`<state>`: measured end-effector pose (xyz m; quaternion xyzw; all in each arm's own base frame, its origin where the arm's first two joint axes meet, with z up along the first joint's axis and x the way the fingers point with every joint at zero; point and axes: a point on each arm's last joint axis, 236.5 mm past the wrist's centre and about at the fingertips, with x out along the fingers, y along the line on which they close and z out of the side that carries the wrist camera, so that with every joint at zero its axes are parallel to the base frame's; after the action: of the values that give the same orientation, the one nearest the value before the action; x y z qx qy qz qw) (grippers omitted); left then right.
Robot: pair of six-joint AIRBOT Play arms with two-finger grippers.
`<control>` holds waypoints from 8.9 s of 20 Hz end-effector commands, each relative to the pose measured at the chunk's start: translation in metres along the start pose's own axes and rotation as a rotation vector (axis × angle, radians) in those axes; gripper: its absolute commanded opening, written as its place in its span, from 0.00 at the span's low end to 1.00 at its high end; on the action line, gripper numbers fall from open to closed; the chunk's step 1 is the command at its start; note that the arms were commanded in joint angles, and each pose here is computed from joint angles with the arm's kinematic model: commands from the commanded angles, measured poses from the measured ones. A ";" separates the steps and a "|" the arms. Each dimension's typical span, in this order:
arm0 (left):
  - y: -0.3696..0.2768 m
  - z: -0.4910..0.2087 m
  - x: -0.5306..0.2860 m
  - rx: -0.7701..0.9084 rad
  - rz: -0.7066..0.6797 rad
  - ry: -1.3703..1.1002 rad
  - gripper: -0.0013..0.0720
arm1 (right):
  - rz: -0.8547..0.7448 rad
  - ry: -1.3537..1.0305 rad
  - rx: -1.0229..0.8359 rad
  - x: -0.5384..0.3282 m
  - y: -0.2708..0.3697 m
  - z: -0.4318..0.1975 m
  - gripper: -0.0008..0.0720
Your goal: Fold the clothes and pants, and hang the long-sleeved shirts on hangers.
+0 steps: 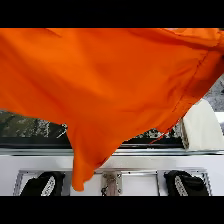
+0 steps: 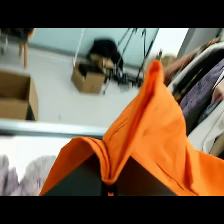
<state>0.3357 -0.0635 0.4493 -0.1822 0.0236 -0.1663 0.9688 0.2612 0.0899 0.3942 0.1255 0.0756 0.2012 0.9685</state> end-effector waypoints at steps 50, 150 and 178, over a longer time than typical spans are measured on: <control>0.136 -0.490 -0.025 -0.481 0.308 1.181 0.03 | -0.525 0.807 0.809 0.047 -0.238 -0.393 0.85; 0.087 -0.371 0.019 -0.162 0.182 0.859 0.03 | -0.229 0.935 0.605 0.071 -0.240 -0.372 0.98; 0.013 -0.443 0.016 -0.170 0.059 1.054 0.03 | 0.320 1.076 0.701 0.200 -0.110 -0.455 0.03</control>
<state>0.3082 -0.2103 0.0318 -0.1525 0.5245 -0.2047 0.8122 0.3917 0.1615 -0.1018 0.3356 0.6053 0.3185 0.6477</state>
